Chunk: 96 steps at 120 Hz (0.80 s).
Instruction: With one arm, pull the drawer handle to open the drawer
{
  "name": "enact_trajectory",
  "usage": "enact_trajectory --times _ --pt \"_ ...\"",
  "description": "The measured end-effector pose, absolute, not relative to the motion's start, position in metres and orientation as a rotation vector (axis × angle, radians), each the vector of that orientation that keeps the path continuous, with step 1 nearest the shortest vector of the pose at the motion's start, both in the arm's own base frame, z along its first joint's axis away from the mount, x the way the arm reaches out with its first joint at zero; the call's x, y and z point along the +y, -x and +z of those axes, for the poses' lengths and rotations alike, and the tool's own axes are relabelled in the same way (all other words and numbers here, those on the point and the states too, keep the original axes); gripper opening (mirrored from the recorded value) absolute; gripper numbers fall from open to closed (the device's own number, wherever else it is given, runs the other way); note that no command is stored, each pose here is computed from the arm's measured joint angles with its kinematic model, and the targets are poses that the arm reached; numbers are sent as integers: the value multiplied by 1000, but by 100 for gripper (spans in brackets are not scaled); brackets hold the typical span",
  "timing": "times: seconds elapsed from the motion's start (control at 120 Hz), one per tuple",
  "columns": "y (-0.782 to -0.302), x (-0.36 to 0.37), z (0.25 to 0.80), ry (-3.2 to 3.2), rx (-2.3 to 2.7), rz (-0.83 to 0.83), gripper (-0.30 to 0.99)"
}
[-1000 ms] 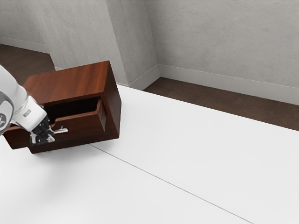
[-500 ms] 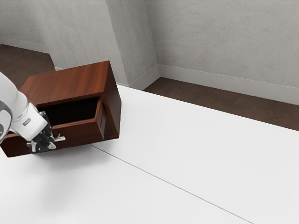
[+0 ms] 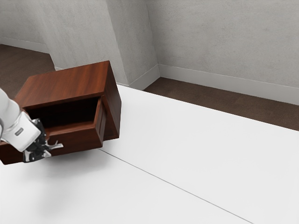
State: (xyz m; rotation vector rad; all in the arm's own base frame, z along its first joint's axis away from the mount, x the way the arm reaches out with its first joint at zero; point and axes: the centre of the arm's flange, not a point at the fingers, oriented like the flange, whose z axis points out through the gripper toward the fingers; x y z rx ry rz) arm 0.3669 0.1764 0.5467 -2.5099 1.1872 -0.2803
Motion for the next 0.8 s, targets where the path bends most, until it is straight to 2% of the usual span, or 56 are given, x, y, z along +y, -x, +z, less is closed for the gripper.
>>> enact_trajectory --times 0.433,0.567,0.633,0.8 --pt "-350 165 549 2505 1183 -282 2" --pt "-342 161 559 2493 1174 -296 11" --pt "-329 156 577 2469 1156 -323 16" --pt "-262 121 667 2373 1096 -402 31"
